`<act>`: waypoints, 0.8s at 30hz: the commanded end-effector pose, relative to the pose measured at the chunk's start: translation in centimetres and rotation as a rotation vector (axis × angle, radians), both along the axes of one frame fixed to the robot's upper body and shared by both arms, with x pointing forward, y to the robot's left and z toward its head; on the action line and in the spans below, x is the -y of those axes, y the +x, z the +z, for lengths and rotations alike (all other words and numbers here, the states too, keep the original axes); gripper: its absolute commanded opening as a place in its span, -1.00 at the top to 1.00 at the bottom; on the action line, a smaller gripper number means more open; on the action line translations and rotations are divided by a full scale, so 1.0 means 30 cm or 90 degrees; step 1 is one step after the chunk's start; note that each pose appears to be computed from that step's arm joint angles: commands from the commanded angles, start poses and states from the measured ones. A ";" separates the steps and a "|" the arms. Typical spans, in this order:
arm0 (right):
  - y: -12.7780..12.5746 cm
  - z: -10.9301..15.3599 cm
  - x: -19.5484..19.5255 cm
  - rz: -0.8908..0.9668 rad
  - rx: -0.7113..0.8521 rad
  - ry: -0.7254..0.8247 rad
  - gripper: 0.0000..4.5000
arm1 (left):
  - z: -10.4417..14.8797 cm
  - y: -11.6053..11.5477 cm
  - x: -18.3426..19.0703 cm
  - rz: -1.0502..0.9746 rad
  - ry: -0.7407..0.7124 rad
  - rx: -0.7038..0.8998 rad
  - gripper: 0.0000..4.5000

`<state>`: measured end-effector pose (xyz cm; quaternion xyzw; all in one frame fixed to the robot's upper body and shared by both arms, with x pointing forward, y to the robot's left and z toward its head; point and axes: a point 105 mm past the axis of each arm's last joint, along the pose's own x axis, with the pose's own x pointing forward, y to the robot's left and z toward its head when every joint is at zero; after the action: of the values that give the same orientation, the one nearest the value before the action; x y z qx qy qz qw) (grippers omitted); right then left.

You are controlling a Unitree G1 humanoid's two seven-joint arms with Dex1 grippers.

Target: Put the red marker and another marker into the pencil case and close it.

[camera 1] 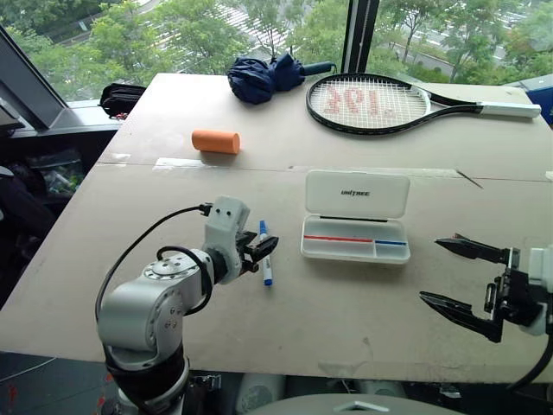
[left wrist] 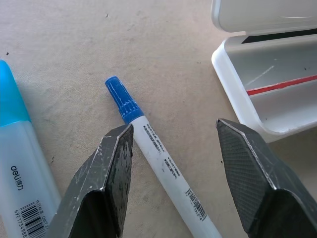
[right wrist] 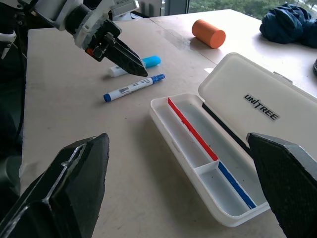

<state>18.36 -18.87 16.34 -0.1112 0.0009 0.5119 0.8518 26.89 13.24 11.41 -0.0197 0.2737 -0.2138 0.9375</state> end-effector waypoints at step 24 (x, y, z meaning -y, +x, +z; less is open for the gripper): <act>-0.028 0.045 -0.031 -0.027 0.026 0.019 -1.00 | 0.186 0.048 0.075 -0.157 -0.038 0.151 0.98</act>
<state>17.71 -18.13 16.67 -0.1016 -0.0013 0.4980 0.8612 28.94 12.77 12.72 -0.0012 0.2368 -0.2304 0.9439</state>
